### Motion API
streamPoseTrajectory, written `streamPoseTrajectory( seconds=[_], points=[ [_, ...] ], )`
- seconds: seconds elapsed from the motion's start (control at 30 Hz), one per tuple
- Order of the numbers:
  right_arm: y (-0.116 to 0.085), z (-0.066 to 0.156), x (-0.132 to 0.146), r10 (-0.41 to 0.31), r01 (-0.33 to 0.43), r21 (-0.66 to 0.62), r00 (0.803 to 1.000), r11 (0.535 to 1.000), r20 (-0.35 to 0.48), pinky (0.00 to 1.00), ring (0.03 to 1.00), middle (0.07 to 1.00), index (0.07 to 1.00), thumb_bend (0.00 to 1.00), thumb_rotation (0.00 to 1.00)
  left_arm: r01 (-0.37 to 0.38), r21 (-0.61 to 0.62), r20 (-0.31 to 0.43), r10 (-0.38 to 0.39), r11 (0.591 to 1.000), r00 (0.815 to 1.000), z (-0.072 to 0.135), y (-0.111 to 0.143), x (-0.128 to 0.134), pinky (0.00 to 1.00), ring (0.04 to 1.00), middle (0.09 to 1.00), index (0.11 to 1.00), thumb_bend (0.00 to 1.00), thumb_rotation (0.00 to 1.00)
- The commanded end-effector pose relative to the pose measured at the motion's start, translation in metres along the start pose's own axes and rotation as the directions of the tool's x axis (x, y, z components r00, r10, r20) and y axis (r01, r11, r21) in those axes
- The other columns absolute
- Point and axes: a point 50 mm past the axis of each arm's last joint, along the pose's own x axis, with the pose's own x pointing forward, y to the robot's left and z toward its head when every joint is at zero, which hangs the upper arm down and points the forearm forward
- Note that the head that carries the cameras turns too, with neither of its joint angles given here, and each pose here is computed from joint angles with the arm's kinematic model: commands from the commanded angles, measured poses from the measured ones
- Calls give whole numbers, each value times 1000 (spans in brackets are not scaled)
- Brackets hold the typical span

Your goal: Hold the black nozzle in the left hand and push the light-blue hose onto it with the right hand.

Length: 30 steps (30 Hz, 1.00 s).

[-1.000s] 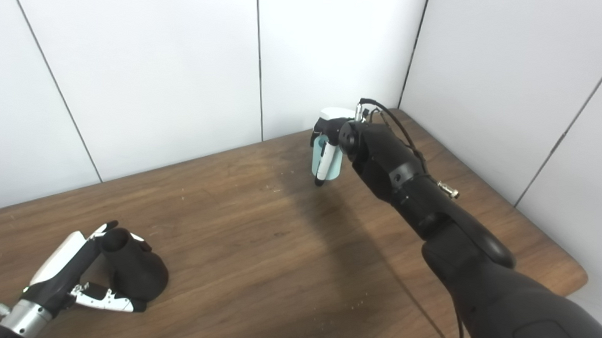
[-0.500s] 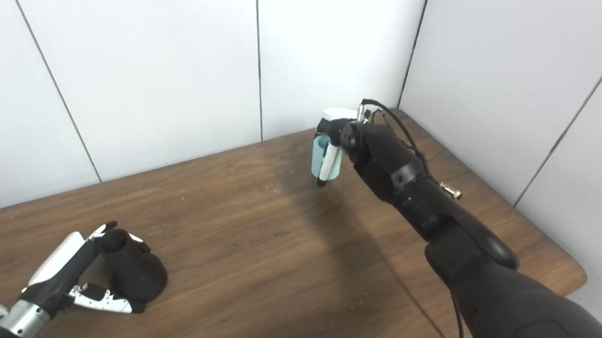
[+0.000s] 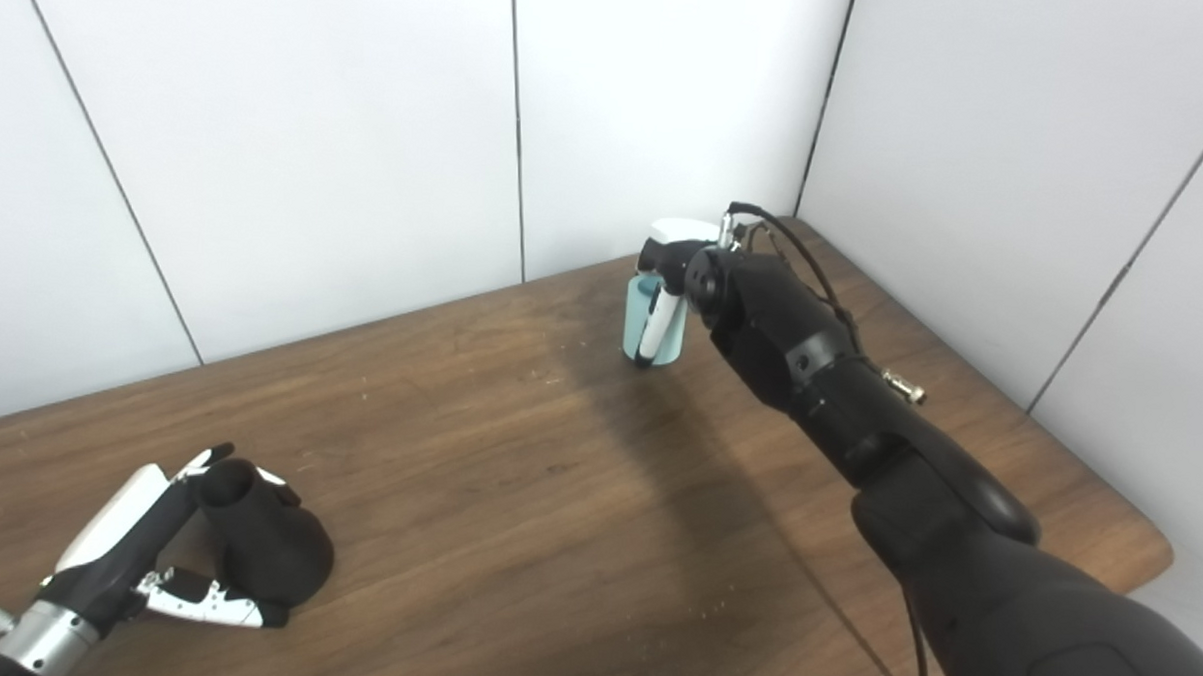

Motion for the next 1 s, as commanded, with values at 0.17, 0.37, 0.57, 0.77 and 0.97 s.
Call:
streamPoseTrajectory(
  seconds=[0.17,0.37,0.57,0.77,0.97],
  points=[
    [-32,-5,-9,-149,148,23,988,989,42,340,446,499,483,503,0,134,18,-121,-131,991,984,-22,-15,-23,1000,617,488,485,526,0],
    [-32,-5,-10,-200,200,17,977,980,72,344,443,497,480,502,0,131,16,-123,-128,991,984,-21,-15,-22,1000,617,488,485,526,0],
    [-35,-5,-13,-227,226,22,967,974,116,348,459,480,477,503,0,128,12,-120,-126,992,985,-18,-19,-20,1000,616,488,485,526,0],
    [-67,40,-41,-238,228,68,932,971,272,327,444,485,498,501,0,132,18,-114,-129,991,985,-11,-26,-12,1000,621,499,479,525,0],
    [-86,79,-77,-251,247,72,845,966,472,348,464,482,473,502,0,134,16,-105,-131,991,986,-3,-30,-3,1000,620,499,478,525,0]
  ],
)
